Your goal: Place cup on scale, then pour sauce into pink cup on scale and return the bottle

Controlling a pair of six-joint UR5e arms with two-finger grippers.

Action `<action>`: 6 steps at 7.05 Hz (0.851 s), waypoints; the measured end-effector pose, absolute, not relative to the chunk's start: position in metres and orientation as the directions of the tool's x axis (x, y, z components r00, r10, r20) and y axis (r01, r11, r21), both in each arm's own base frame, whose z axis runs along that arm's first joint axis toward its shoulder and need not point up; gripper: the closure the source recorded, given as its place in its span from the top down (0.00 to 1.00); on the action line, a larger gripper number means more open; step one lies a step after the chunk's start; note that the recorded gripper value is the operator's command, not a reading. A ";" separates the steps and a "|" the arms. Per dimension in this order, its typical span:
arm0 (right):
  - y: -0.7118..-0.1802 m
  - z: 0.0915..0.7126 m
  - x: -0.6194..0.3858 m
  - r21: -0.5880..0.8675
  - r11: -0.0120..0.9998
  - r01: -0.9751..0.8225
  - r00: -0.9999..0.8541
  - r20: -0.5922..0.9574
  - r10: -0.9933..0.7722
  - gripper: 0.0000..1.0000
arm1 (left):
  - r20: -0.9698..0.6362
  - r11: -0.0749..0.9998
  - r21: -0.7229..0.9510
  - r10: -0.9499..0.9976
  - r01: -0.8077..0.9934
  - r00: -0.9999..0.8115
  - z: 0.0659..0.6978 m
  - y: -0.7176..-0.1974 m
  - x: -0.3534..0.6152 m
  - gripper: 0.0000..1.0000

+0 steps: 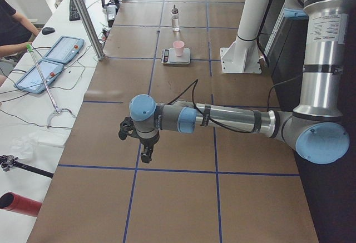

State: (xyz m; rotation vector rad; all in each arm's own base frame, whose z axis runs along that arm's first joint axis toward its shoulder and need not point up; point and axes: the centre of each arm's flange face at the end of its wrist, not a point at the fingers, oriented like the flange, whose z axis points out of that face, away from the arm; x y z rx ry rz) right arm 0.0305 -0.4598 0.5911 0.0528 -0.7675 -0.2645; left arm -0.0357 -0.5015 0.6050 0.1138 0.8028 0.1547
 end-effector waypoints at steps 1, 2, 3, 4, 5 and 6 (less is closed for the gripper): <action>-0.466 0.594 0.027 0.137 0.964 0.226 0.693 0.673 -0.258 1.00 | -0.705 0.980 0.173 0.190 -0.094 0.683 0.603 -0.503 -0.035 1.00; -0.473 0.593 0.025 0.136 0.964 0.230 0.695 0.670 -0.260 1.00 | -0.704 0.979 0.181 0.196 -0.095 0.683 0.601 -0.505 -0.035 1.00; -0.477 0.592 0.025 0.137 0.964 0.229 0.696 0.669 -0.261 1.00 | -0.703 0.977 0.189 0.202 -0.095 0.682 0.599 -0.506 -0.035 1.00; -0.479 0.592 0.025 0.136 0.964 0.229 0.696 0.669 -0.260 1.00 | -0.701 0.975 0.199 0.209 -0.094 0.681 0.595 -0.507 -0.035 1.00; -0.480 0.592 0.024 0.134 0.964 0.228 0.695 0.671 -0.258 1.00 | -0.701 0.974 0.205 0.213 -0.094 0.681 0.593 -0.508 -0.035 1.00; -0.481 0.592 0.024 0.134 0.964 0.228 0.693 0.673 -0.258 1.00 | -0.700 0.973 0.211 0.217 -0.094 0.680 0.590 -0.511 -0.035 1.00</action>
